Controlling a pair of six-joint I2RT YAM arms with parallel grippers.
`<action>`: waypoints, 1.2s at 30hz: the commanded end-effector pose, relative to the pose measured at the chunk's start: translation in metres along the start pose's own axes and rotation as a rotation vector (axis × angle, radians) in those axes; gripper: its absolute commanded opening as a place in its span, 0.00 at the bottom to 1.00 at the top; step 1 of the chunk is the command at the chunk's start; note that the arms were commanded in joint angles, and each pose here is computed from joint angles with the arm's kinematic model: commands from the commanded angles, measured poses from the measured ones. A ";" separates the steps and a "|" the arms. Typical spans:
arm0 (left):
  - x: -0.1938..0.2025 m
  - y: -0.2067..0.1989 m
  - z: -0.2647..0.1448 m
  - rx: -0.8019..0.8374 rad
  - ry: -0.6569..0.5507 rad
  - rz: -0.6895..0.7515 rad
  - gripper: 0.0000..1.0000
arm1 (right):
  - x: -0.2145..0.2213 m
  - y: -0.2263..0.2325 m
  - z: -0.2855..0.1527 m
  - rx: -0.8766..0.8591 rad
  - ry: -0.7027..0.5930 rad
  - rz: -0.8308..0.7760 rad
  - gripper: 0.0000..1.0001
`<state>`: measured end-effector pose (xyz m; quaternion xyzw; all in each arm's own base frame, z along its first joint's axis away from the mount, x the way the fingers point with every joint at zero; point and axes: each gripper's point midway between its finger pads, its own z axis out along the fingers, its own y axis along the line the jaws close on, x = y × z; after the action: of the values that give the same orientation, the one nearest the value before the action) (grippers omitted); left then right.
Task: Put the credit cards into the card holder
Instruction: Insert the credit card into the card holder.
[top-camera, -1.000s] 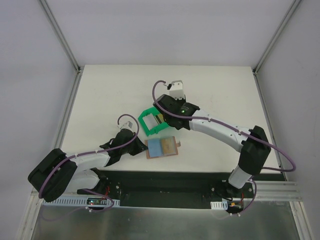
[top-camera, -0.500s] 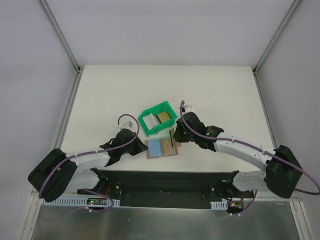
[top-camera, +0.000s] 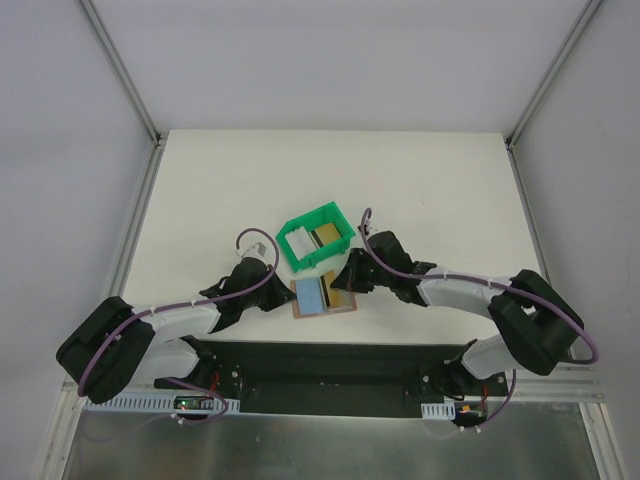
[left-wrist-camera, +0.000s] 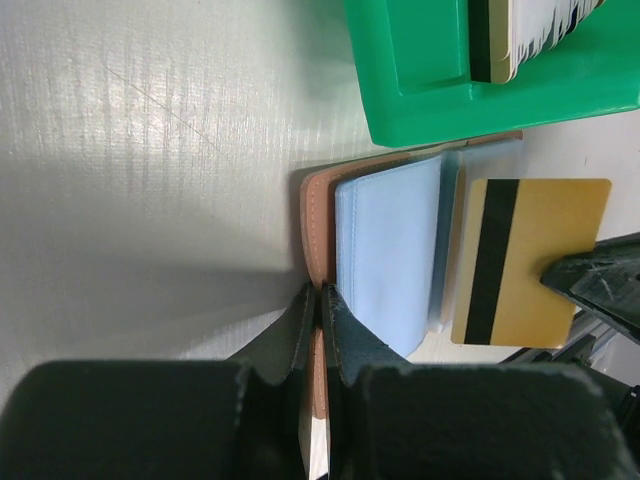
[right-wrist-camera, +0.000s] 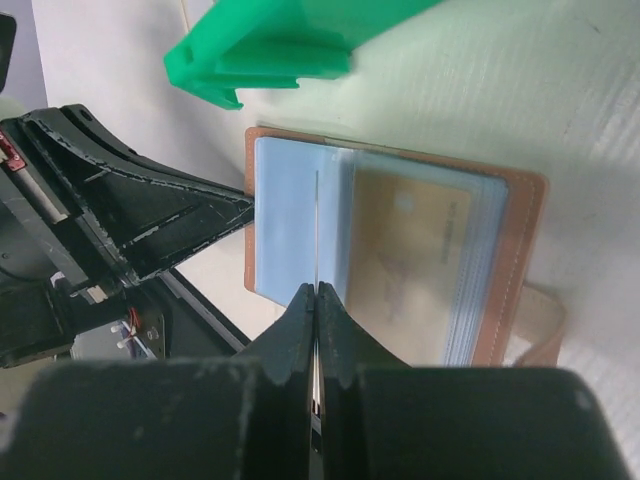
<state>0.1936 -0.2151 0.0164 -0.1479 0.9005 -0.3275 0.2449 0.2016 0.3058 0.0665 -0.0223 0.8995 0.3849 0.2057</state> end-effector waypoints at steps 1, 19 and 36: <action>0.012 0.024 0.000 -0.079 0.050 0.012 0.00 | -0.006 0.010 0.009 -0.105 0.004 0.019 0.00; 0.012 0.026 0.000 -0.089 0.050 0.006 0.00 | 0.013 -0.025 0.029 -0.091 0.045 0.107 0.01; 0.013 0.026 0.000 -0.081 0.047 0.000 0.00 | 0.019 -0.043 0.038 -0.057 -0.010 0.182 0.00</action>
<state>0.1946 -0.2153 0.0155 -0.1494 0.9002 -0.3288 0.2432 0.2060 0.3117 0.0261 0.0383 0.8732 0.4555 0.1690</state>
